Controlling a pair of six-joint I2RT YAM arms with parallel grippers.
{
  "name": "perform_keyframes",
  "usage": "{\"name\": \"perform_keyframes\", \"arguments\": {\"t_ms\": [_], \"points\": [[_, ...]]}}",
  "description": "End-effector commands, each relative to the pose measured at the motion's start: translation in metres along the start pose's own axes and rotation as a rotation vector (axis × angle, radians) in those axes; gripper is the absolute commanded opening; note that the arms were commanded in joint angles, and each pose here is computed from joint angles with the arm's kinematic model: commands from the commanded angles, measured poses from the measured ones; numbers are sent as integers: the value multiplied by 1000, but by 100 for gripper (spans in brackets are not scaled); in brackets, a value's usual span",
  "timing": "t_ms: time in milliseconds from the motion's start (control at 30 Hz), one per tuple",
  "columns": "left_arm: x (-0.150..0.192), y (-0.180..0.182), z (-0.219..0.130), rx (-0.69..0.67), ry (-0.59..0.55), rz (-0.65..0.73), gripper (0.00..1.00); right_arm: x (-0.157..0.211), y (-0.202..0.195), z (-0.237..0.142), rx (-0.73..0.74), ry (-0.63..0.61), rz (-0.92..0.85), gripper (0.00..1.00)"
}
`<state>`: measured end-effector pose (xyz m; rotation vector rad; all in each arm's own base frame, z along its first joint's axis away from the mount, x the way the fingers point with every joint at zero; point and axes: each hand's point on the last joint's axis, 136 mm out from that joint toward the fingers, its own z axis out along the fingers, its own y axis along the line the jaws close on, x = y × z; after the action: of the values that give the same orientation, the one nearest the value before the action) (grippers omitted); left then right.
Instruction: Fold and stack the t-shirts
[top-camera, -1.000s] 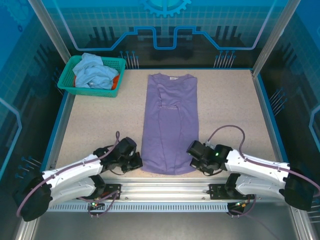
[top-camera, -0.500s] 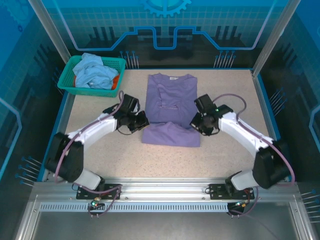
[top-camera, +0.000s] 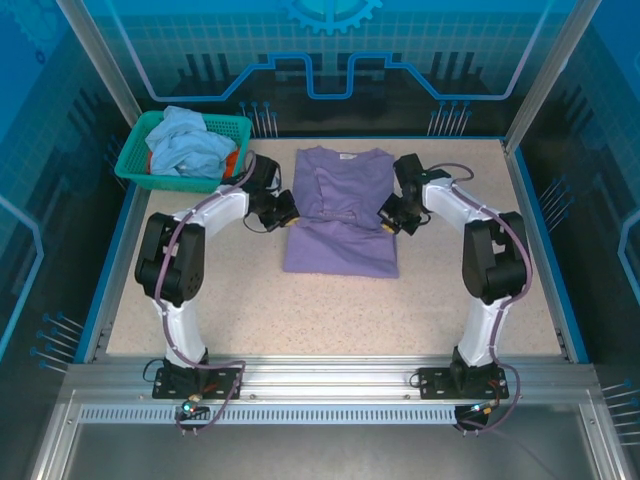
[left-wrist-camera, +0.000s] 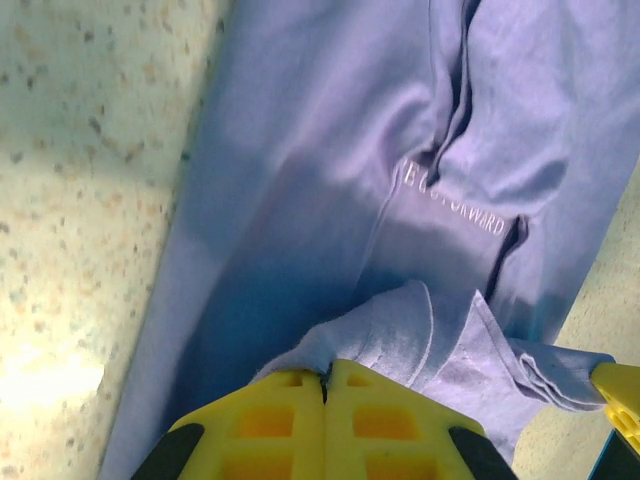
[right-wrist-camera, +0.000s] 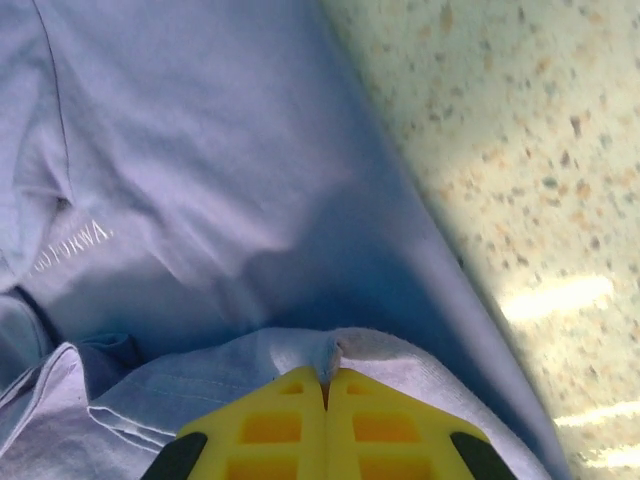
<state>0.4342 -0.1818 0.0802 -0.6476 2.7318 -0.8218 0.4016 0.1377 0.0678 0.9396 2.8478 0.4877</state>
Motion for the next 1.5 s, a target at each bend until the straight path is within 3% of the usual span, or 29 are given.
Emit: {"name": "perform_keyframes", "arguments": {"t_ms": [0, 367, 833, 900, 933, 967, 1033, 1067, 1200, 1333, 1467], "points": [[-7, -2, 3, 8, 31, 0, 0, -6, 6, 2, -31, 57, 6, 0], [-17, -9, 15, 25, 52, 14, 7, -23, -7, 1, -64, 43, 86, 0], [-33, 14, 20, -16, 38, -45, 4, -41, -11, 9, -60, 70, 129, 0], [-36, 16, 24, -24, 44, -49, 6, -47, -13, 9, -63, 63, 147, 5], [-38, 15, 24, -32, 47, -46, 7, -50, -13, 9, -69, 62, 155, 16], [-40, 15, 24, -39, 51, -43, 11, -51, -12, 9, -73, 66, 155, 23], [-44, 14, 19, -54, 48, -32, 40, -55, -10, 7, -71, 79, 151, 42], [-46, 12, 15, -58, 39, -28, 43, -58, -10, 4, -72, 78, 150, 50], [-54, 2, -13, -50, -25, -8, 62, -71, -15, -22, -106, 32, 162, 59], [-52, -10, -48, -25, -107, 13, 65, -60, -13, -53, -180, -21, 123, 56], [-12, -23, -67, 33, -134, 52, 52, -5, -2, -64, -272, -7, -21, 45]]}}
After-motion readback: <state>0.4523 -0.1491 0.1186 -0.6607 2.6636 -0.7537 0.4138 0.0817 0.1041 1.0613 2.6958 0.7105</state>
